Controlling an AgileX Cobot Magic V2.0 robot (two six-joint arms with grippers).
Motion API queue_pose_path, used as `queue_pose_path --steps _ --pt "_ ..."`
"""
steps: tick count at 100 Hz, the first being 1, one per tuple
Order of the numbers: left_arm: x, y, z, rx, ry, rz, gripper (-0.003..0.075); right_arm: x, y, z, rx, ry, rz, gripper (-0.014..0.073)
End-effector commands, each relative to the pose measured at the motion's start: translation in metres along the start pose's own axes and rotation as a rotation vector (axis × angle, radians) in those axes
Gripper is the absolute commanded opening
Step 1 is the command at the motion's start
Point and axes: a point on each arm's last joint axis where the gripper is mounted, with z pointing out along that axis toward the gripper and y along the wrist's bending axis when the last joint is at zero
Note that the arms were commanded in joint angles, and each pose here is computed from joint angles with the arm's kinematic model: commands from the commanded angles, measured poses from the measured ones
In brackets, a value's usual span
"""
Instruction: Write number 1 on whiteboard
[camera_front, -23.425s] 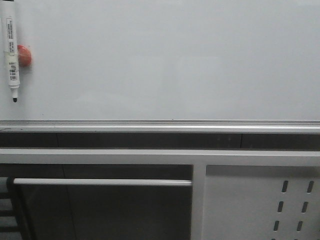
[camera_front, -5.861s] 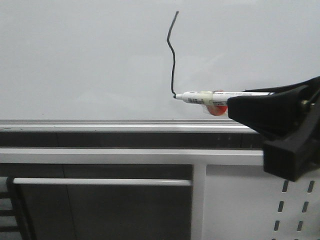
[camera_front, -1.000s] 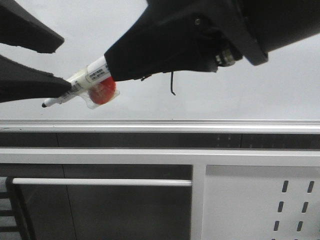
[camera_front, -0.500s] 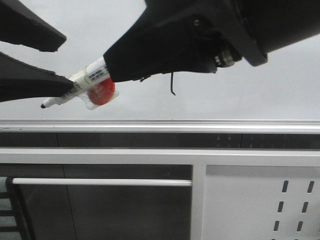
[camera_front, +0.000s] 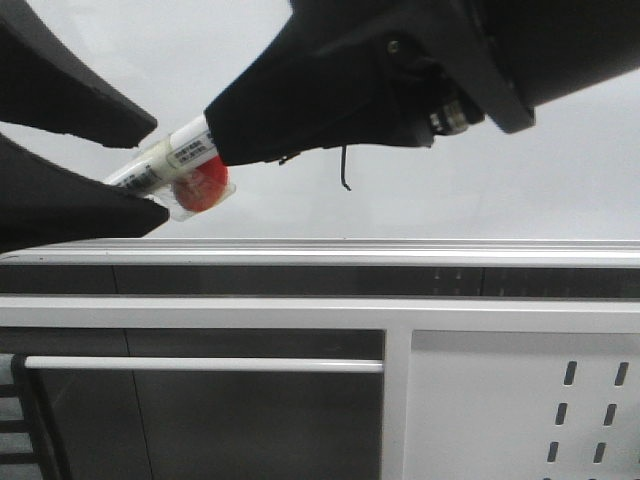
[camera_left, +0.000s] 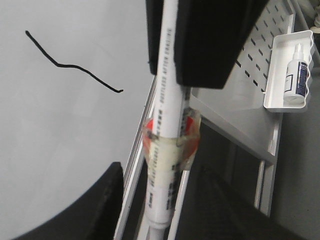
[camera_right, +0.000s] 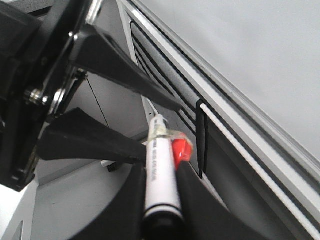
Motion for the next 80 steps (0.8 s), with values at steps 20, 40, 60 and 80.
queue_pose_path --steps 20,40,60,80 --pt "-0.0085 0.0085 -0.0026 -0.027 -0.025 -0.028 0.0274 -0.0159 0.0035 -0.0049 -0.024 -0.058 -0.013 -0.005" --pt "-0.0085 0.0085 -0.0026 -0.027 -0.025 -0.028 0.0109 -0.0163 0.0058 -0.005 -0.048 -0.063 -0.014 -0.005" --pt "-0.0084 0.0085 -0.0026 -0.028 -0.024 -0.029 -0.0015 -0.0163 0.0068 -0.005 -0.059 -0.063 -0.02 -0.005" --pt "-0.0084 0.0085 -0.0026 -0.028 -0.024 -0.029 -0.0015 -0.0162 0.0068 -0.005 -0.059 -0.062 -0.024 -0.0048"
